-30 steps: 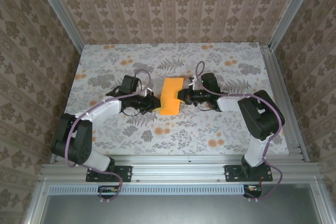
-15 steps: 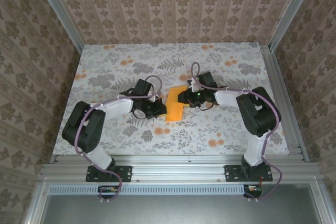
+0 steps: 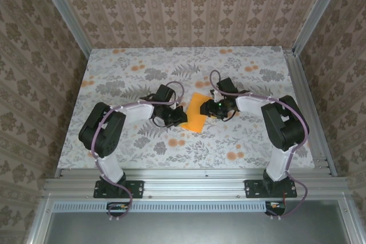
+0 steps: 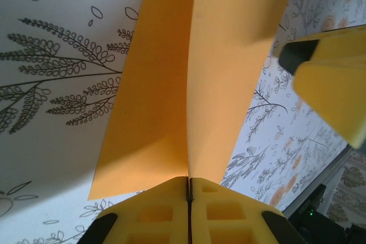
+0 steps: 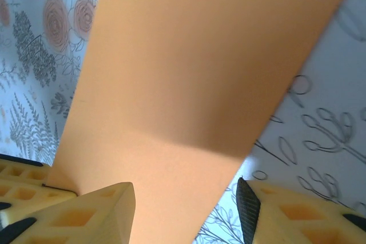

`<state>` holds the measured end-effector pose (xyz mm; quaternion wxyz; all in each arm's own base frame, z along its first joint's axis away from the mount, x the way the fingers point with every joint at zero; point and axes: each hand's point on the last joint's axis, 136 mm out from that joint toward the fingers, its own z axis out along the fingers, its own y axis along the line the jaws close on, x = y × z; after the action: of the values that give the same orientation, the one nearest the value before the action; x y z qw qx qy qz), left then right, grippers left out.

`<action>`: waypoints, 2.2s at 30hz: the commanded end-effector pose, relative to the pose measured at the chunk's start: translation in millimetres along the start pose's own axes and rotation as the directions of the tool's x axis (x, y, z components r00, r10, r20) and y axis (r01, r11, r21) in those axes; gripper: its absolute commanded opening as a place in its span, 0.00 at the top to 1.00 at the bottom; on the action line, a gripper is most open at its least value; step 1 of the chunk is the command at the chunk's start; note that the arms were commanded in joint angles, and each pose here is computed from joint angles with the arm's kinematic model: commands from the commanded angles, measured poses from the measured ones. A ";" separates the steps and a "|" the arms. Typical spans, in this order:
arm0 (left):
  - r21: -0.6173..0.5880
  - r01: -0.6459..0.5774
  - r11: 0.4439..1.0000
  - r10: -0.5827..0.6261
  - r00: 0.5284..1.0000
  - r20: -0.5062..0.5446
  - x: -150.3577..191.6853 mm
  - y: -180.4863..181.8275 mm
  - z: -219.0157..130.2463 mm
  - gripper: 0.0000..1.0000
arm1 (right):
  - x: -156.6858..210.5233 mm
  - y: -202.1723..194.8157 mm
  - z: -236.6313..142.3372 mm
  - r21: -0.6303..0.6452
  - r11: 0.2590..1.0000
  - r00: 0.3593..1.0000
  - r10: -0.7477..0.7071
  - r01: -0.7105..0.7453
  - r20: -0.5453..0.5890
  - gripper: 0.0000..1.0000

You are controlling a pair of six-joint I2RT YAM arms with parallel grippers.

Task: Fold a paper plane with a square sheet of paper (pick it up from the middle)
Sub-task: Fold the triangle a second time at the center of the table.

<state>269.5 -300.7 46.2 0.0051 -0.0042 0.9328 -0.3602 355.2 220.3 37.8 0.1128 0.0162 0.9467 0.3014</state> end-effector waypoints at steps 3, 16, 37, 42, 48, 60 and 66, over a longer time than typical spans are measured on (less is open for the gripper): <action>-0.016 0.010 1.000 -0.010 0.999 0.031 -4.3 -10.9 0.5 0.92 | -6.3 -5.6 -15.1 0.035 0.999 0.999 0.004 -0.005 0.050 0.45; -0.014 -0.005 1.000 0.005 1.000 -0.005 0.6 -32.9 22.9 0.91 | -8.0 -21.0 7.0 0.046 0.998 0.999 0.044 -0.044 0.012 0.55; 0.051 -0.041 0.998 0.043 0.998 -0.035 -14.8 -65.2 41.0 0.88 | -3.0 -27.1 10.9 0.018 0.999 1.000 0.027 -0.027 -0.006 0.66; 0.056 -0.041 0.998 0.043 0.998 -0.044 -16.3 -65.3 47.2 0.87 | -7.1 -21.2 7.0 -0.002 1.000 1.000 0.017 -0.017 0.010 0.67; 0.057 -0.042 0.997 0.045 0.998 -0.052 -17.9 -63.9 52.5 0.88 | -14.4 -17.1 -7.0 0.016 1.000 0.999 0.002 -0.002 0.052 0.66; 0.063 -0.043 0.997 0.047 0.998 -0.053 -19.8 -64.4 54.9 0.88 | -22.7 -45.4 -16.9 0.134 0.990 0.997 0.029 -0.038 0.068 0.65; 0.069 -0.048 0.996 0.051 0.997 -0.050 -21.7 -67.5 54.8 0.88 | -27.5 -48.9 -9.7 0.131 0.990 0.998 0.034 -0.041 0.058 0.65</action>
<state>291.7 -378.5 48.6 -0.0039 0.0229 0.9235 -0.3828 379.0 175.7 29.9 0.1401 0.0536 0.9554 0.2545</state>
